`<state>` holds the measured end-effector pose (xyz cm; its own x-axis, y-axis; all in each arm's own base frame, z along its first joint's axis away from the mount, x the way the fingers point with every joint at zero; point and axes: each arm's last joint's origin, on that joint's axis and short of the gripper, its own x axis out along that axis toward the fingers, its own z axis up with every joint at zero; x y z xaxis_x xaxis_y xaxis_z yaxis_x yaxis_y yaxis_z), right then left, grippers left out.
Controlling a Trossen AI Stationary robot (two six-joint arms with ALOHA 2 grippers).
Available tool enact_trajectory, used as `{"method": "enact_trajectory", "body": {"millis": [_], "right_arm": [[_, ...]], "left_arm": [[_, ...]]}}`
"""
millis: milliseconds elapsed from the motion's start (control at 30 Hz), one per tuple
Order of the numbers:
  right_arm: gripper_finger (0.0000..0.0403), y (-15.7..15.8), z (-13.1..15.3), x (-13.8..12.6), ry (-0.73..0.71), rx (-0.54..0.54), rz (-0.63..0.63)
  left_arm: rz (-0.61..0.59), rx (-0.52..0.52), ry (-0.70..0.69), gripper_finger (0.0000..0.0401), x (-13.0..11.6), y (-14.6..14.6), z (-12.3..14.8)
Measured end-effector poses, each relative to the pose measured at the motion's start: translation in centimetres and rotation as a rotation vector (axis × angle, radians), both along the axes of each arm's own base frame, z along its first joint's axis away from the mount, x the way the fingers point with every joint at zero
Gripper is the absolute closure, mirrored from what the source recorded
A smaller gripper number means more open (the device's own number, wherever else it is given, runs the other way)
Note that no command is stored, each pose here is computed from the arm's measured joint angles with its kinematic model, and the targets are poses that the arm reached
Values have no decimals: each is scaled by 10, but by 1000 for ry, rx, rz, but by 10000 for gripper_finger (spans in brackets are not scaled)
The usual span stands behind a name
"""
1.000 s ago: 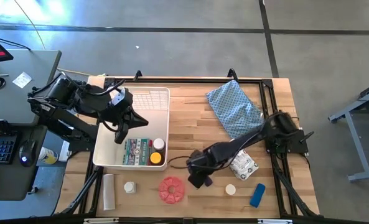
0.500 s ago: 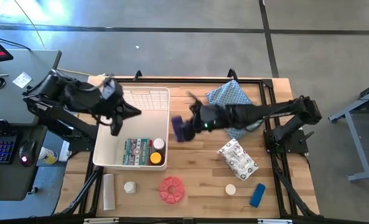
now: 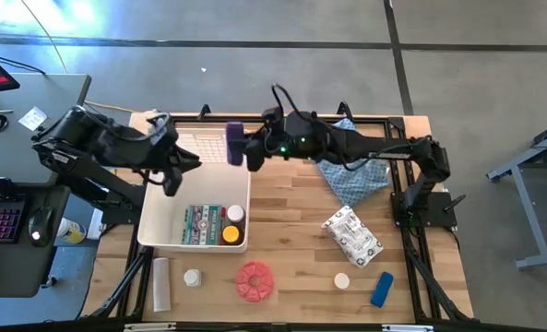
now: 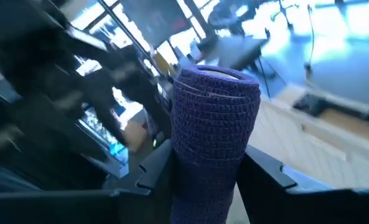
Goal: Pick & place medical supplies in basket/bin
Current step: Put the violet rolled gauze into the white bin
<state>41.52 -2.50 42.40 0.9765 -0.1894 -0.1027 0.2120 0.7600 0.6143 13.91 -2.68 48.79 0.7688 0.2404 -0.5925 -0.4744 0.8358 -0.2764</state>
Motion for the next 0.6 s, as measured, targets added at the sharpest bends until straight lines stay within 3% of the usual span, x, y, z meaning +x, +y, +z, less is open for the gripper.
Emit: {"method": "enact_trajectory", "body": {"millis": [133,333,433,600], "right_arm": [[262,-5,16,-1,-75,-53,-7],[263,-5,36,-4,-220,-101,62],[263,-4,41,-4,-272,-106,83],[263,0,44,-5,-310,-108,119]], "left_arm": [[55,-28,-86,190,1,1,6],[23,-103,-312,84,-3,1,27],[13,-128,-389,60,0,0,34],[63,-118,-411,55,8,-1,35]]}}
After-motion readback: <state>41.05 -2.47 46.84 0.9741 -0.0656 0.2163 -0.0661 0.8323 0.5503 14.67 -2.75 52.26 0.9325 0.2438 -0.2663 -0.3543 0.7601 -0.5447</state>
